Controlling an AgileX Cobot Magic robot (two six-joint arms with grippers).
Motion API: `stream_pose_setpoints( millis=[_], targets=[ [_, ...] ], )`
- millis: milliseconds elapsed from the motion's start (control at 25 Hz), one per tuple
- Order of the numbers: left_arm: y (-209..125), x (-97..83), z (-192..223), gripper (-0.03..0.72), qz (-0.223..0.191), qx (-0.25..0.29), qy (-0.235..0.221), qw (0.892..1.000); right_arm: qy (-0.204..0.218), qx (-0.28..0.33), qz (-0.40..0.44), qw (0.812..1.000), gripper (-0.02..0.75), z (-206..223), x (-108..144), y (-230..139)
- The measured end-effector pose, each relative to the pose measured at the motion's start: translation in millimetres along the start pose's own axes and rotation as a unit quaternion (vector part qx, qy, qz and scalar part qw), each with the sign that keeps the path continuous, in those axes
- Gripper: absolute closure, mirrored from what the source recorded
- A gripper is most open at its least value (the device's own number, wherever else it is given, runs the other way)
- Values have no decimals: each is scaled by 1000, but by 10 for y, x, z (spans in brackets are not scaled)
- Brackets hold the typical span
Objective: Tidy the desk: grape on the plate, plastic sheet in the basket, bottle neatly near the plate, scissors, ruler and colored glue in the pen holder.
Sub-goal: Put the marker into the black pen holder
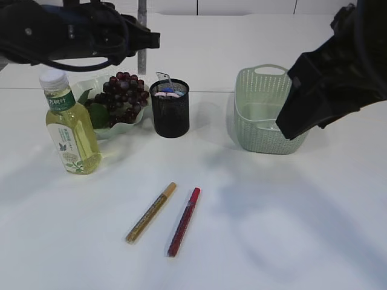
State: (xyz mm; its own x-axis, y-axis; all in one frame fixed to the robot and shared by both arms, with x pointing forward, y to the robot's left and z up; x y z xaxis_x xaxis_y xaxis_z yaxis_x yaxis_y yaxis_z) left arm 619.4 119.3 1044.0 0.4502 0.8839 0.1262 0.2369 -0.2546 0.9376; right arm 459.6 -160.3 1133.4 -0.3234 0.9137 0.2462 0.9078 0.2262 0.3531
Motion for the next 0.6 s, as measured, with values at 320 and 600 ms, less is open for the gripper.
stream_pose_setpoints(
  millis=[320,600],
  targets=[
    [176,13,443,604,-1,-32,5,999,-1,0,0,1000,320,0,-2,0],
    [35,9,708,599,-9,-51,17,999,-6,-1,-2,1000,321,0,-12,2]
  ],
)
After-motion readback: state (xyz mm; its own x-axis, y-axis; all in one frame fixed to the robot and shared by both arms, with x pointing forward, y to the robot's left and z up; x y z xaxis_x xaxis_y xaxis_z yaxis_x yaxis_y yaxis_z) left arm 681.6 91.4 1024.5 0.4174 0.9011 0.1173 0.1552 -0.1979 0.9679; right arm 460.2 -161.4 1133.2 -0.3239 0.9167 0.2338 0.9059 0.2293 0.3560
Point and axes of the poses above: a point on each arm's last joint axis where the gripper is mounted, z pointing out along that axis toward the gripper, x along the wrist's bending axis when the last joint is at zero, y = z × x, the point moved 1 cm from there along z, pointing out along that axis toward the gripper, and after that the axes turned 13 degrees about z, right-handed, at the moved point
